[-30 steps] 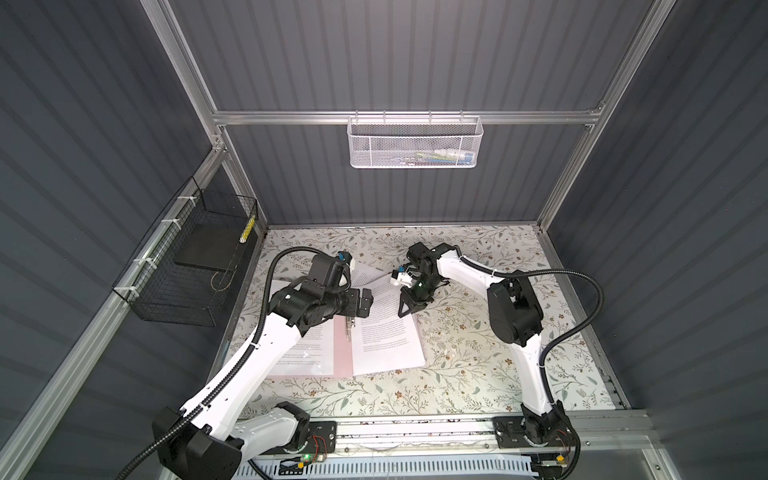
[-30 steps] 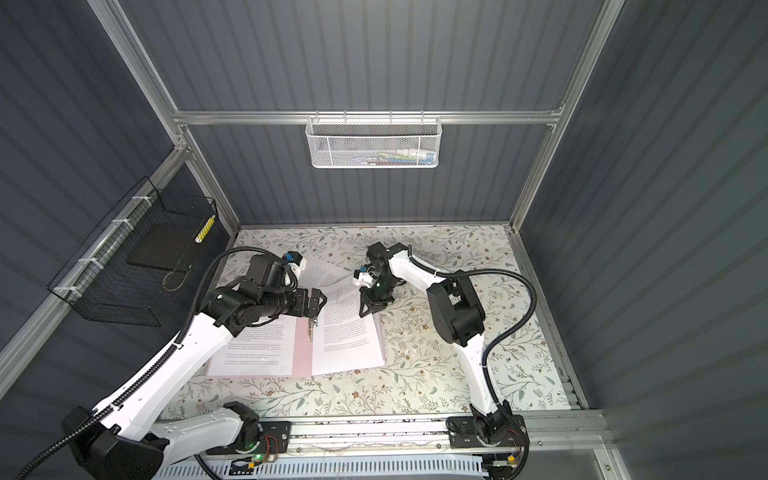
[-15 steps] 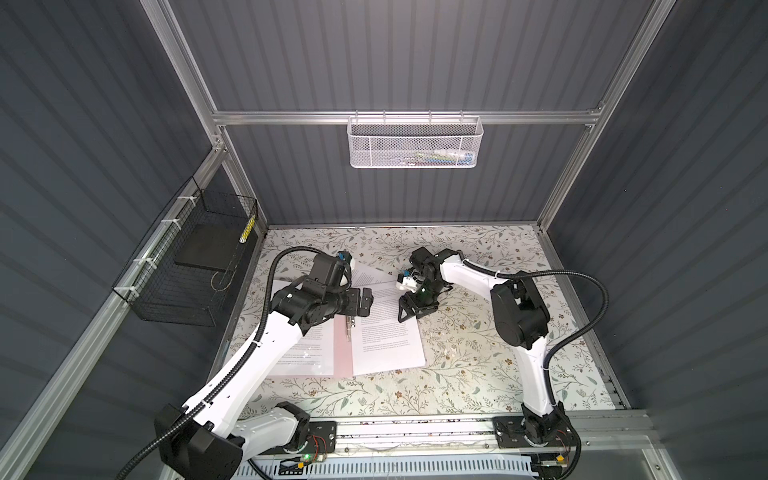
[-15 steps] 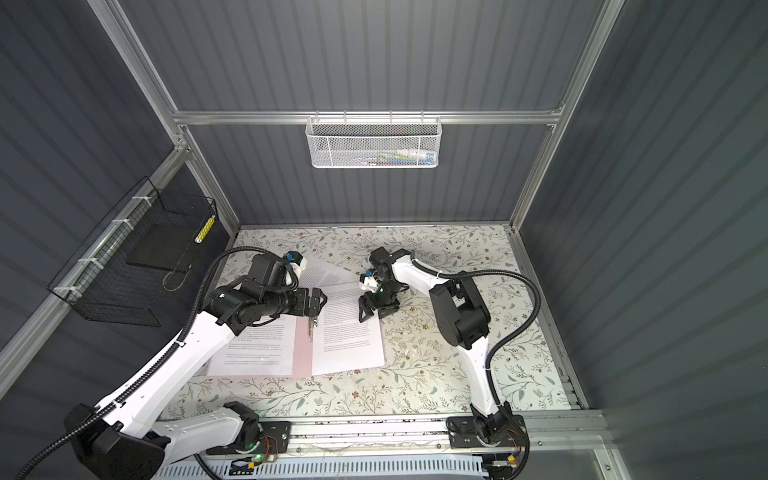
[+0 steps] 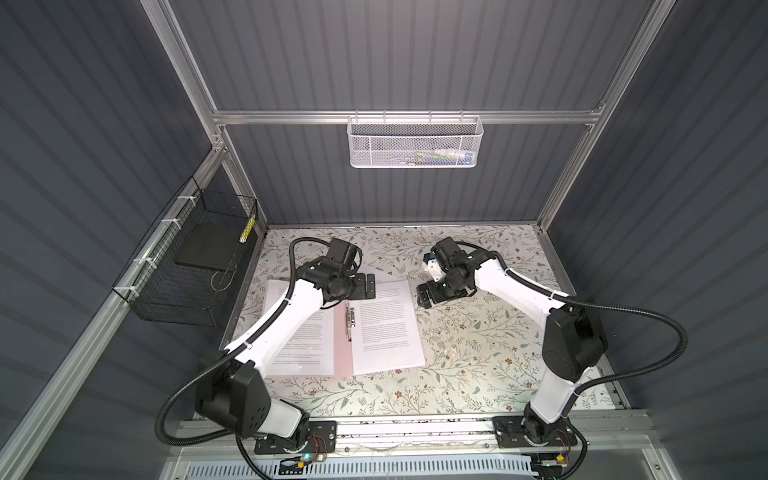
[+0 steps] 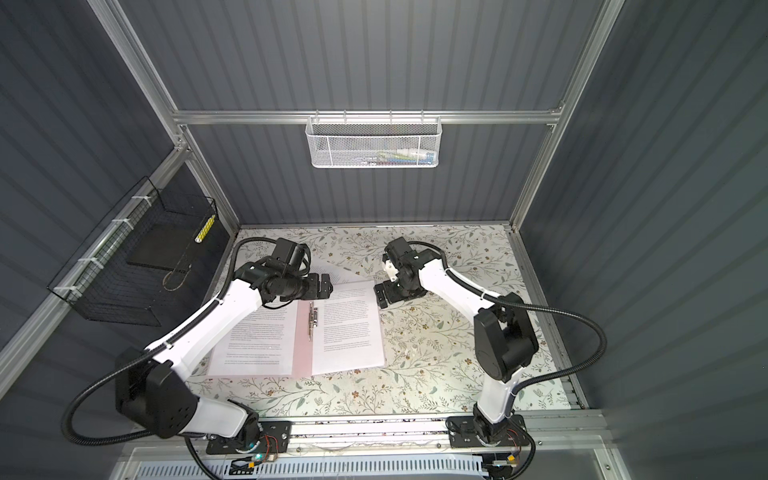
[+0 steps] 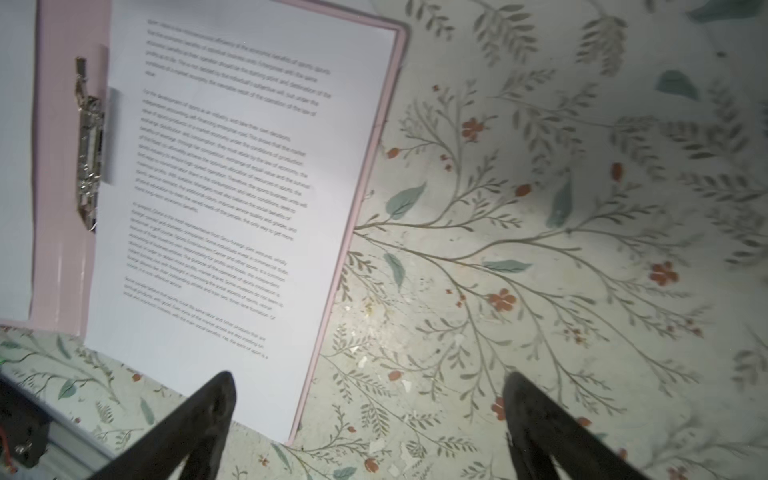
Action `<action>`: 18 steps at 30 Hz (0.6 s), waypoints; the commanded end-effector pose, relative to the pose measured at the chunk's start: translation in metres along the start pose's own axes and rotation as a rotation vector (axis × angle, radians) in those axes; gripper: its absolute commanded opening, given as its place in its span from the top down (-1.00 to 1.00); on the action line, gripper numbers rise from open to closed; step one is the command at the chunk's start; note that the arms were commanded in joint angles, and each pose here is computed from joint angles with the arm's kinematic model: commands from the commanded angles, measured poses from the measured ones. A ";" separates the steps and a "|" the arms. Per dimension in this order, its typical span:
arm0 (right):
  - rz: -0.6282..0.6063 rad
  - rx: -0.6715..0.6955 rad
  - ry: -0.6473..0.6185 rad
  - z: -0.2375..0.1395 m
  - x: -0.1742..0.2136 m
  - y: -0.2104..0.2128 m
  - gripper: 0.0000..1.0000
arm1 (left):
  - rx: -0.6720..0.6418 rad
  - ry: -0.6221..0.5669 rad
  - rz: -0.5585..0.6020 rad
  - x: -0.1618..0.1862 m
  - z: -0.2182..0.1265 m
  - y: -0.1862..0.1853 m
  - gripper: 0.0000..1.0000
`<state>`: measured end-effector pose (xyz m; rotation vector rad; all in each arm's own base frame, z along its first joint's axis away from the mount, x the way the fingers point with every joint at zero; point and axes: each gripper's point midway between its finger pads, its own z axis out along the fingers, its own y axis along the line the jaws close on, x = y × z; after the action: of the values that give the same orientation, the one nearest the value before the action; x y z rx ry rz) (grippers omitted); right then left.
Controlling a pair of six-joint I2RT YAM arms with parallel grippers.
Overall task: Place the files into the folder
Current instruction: 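Release the sheet and move both grippers to the remaining far sheets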
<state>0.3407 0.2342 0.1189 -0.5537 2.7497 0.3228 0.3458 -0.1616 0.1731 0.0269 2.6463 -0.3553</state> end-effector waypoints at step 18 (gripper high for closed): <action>0.143 -0.089 -0.098 -0.016 0.037 -0.017 -0.98 | -0.015 0.144 -0.166 -0.079 0.163 0.039 -0.99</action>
<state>0.3116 0.2046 0.1133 -0.3759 2.7095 0.4509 0.4920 -0.1595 0.0628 -0.2059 2.7699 -0.3808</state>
